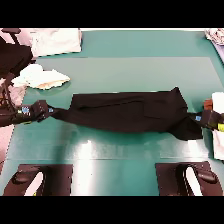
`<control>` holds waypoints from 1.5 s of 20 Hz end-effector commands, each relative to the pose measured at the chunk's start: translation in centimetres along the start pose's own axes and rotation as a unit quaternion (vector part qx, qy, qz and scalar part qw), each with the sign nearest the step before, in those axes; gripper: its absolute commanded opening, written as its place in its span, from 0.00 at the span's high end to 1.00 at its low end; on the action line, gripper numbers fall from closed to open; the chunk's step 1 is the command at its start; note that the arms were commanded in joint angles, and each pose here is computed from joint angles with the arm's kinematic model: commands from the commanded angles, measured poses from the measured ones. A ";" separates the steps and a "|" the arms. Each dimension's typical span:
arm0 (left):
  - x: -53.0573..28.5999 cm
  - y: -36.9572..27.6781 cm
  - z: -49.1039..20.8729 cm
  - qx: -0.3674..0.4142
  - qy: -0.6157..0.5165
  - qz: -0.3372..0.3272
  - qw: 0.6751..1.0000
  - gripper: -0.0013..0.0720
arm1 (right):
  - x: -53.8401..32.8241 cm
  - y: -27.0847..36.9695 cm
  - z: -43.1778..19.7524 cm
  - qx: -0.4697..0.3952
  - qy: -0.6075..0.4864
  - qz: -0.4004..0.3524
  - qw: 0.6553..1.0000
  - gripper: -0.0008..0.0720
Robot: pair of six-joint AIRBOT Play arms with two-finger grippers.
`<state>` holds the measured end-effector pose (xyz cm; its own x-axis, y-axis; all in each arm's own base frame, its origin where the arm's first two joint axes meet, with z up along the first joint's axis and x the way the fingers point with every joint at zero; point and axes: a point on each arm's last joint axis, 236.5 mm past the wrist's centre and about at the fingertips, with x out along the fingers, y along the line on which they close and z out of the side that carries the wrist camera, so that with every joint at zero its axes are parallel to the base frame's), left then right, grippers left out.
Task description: Fold the shirts.
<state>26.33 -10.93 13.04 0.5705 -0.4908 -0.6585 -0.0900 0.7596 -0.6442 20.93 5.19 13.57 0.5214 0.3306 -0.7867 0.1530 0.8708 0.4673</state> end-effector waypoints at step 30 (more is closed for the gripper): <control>17.3 9.0 11.3 -0.106 -0.047 0.035 0.993 0.94 | 21.8 -5.7 12.3 -0.040 0.178 -0.011 0.983 0.91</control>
<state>43.35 -7.69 0.59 0.6287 -0.3844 -0.6760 -0.3023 0.6801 -0.6679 41.83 2.89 0.37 0.2344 0.3948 -0.8884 0.0699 0.9046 0.4205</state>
